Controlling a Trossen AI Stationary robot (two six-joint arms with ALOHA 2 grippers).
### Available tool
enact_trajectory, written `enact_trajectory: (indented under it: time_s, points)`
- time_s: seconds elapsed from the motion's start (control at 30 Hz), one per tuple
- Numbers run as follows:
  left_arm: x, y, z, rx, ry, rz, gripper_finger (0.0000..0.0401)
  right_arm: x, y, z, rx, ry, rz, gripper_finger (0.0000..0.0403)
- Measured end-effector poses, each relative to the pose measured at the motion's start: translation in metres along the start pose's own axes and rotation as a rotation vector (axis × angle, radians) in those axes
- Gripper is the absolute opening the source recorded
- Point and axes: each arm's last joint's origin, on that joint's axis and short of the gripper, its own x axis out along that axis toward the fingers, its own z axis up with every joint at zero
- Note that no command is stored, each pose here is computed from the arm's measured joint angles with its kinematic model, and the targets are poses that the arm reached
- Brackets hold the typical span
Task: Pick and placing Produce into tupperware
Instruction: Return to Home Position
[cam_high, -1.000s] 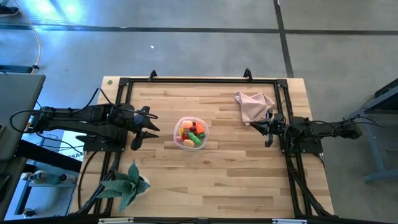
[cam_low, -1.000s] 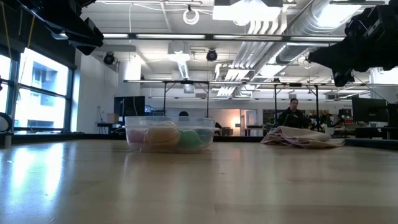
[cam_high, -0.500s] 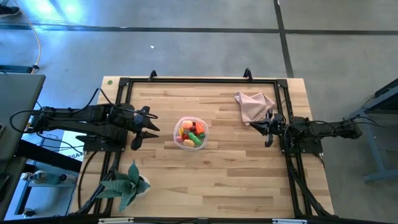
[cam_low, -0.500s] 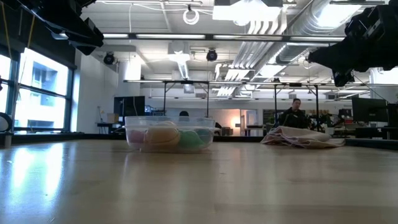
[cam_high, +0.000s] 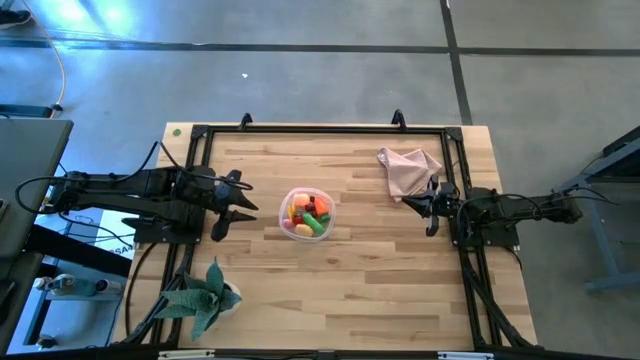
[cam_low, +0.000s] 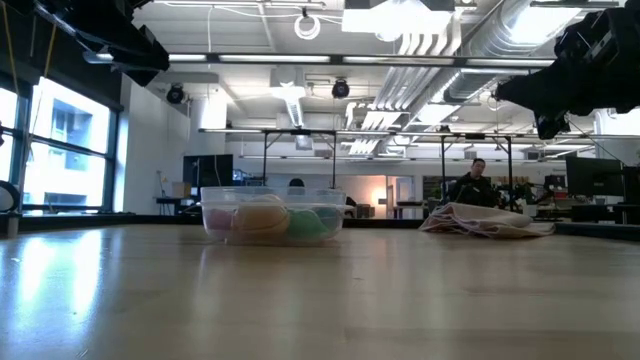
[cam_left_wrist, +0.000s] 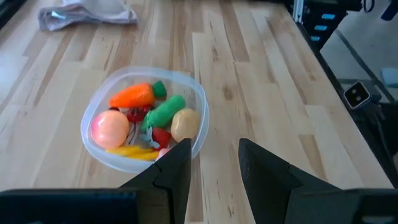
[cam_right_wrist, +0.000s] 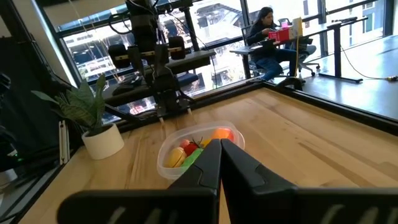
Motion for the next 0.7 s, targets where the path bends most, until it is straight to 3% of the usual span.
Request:
enact_trajectory:
  time_s: [0.33, 0.47, 0.57, 0.7]
  points:
    - [-0.001, -0.001, 0.018, 0.025, -0.185, -0.010, 0.0122, 0.000, 0.000, 0.000, 0.000, 0.000, 0.000, 0.0000]
    - [-0.004, -0.003, 0.037, 0.048, -0.340, -0.017, 0.0122, 0.000, 0.000, 0.000, 0.000, 0.000, 0.000, 0.0000]
    - [-0.030, -0.007, 0.060, 0.092, -0.419, 0.000, 0.0122, 0.000, 0.000, 0.000, 0.000, 0.000, 0.000, 0.0000]
    - [-0.093, -0.016, 0.079, 0.151, -0.469, 0.024, 0.0122, 0.000, 0.000, 0.000, 0.000, 0.000, 0.000, 0.0000]
